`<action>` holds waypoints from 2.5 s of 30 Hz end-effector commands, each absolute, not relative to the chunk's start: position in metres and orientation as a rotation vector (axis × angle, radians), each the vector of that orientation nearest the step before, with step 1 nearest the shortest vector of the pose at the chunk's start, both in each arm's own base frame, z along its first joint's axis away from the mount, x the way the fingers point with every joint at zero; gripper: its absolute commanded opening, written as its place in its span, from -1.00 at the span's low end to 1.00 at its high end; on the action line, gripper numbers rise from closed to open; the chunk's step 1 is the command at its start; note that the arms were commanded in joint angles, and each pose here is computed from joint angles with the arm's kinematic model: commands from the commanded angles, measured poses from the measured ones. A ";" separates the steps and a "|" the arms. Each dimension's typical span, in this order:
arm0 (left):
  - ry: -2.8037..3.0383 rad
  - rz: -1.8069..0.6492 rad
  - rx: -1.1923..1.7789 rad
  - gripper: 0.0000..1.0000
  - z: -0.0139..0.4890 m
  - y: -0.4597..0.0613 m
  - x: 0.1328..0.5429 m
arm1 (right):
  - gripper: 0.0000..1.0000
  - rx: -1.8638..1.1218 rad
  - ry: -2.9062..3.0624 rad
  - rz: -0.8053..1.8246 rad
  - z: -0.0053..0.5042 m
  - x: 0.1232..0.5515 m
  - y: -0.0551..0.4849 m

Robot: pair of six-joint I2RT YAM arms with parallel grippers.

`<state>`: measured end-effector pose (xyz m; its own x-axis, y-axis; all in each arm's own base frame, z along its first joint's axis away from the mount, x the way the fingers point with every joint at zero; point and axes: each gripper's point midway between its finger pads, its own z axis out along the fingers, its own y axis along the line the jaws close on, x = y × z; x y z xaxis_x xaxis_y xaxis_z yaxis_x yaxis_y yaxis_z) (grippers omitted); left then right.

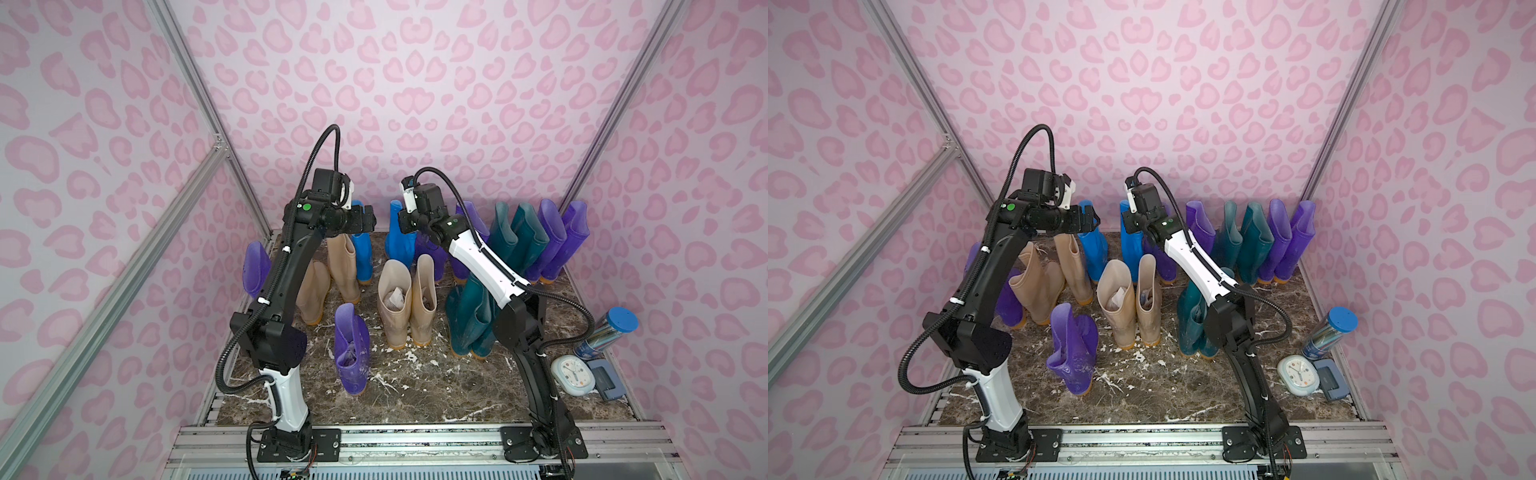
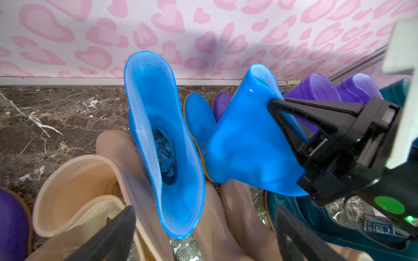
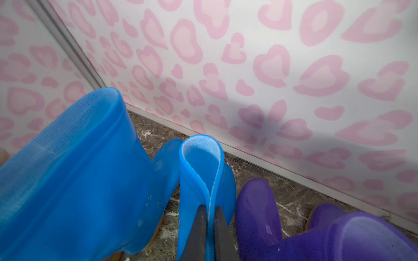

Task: Match and arrange rain boots in pairs
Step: Adjust the rain boot at the center of the board.

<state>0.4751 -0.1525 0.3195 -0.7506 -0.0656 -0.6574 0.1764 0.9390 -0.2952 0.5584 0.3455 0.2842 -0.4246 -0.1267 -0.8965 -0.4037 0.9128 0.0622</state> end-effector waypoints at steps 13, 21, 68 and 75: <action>2.375 -0.470 0.129 0.99 0.332 -0.154 0.459 | -0.17 -0.308 1.932 0.411 0.328 0.555 0.349; 2.287 -0.589 0.179 0.99 0.345 -0.165 0.440 | 0.22 -0.265 1.898 0.288 0.371 0.538 0.276; 2.169 -0.655 0.131 0.98 0.331 -0.146 0.411 | -1.00 -0.129 2.101 0.034 0.280 0.570 0.196; 2.164 -0.682 0.127 0.98 0.333 -0.147 0.411 | -1.00 -0.134 2.026 0.054 0.306 0.571 0.202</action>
<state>0.4082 -0.1429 0.3247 -0.6604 -0.1311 -0.7394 0.2904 0.8635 -0.4125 0.5593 0.1986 0.2766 -0.5363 -0.1077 -0.8371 -0.1390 0.9896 -0.0383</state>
